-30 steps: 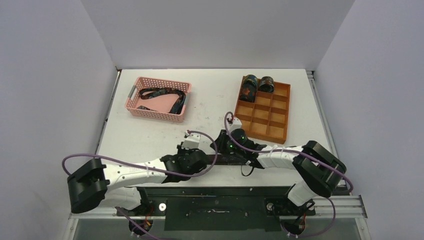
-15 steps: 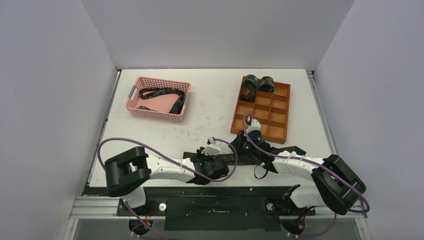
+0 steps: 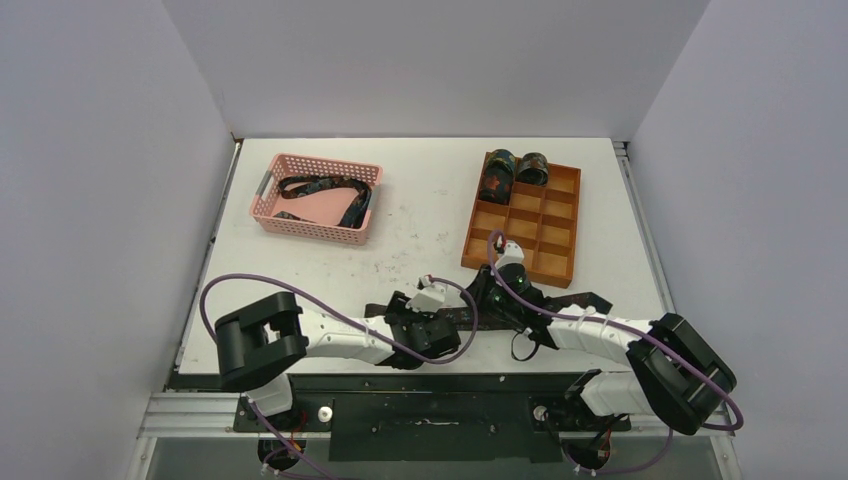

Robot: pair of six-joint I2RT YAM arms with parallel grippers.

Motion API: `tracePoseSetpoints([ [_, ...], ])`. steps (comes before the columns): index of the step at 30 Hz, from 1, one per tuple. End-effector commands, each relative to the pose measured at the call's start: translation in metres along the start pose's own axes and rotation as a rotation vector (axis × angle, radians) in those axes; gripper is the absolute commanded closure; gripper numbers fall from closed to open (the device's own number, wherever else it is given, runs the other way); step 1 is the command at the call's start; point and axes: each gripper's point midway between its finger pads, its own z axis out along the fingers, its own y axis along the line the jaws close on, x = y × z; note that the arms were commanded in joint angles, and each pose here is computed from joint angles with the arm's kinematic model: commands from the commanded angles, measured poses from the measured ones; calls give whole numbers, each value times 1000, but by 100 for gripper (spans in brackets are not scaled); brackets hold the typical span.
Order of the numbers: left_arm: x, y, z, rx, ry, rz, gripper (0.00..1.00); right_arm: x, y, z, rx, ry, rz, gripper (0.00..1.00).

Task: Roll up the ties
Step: Roll the tie at the center of the board.

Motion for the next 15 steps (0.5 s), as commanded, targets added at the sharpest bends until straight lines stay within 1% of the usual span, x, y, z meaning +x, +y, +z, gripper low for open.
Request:
tracePoseSetpoints([
  [1,-25,-10,-14,67,-25,-100,43,-13,4,-5,-13,-51,-4,84],
  [2,-28,-9,-17,74,-27,-114,41,-13,4,-5,-13,-51,-5,84],
  [3,-30,-7,-20,83,-29,-127,36,-14,4,-6,-12,-52,-7,84],
  [4,-32,-6,-23,92,-32,-145,25,-14,4,-6,-12,-51,-8,84],
  [5,-34,-3,-26,104,-34,-163,11,-15,4,-7,-10,-53,-9,83],
  [6,-39,-2,-31,123,-43,-187,1,-15,4,-7,-10,-53,-9,83],
  [8,-44,1,-39,154,-54,-219,4,-16,5,-7,-10,-52,-13,83],
  [12,-57,10,-55,213,-70,-286,4,-17,11,-7,-33,-41,-25,81],
  [15,-65,28,-63,263,-73,-386,4,-15,31,-7,-129,-14,-43,79],
])
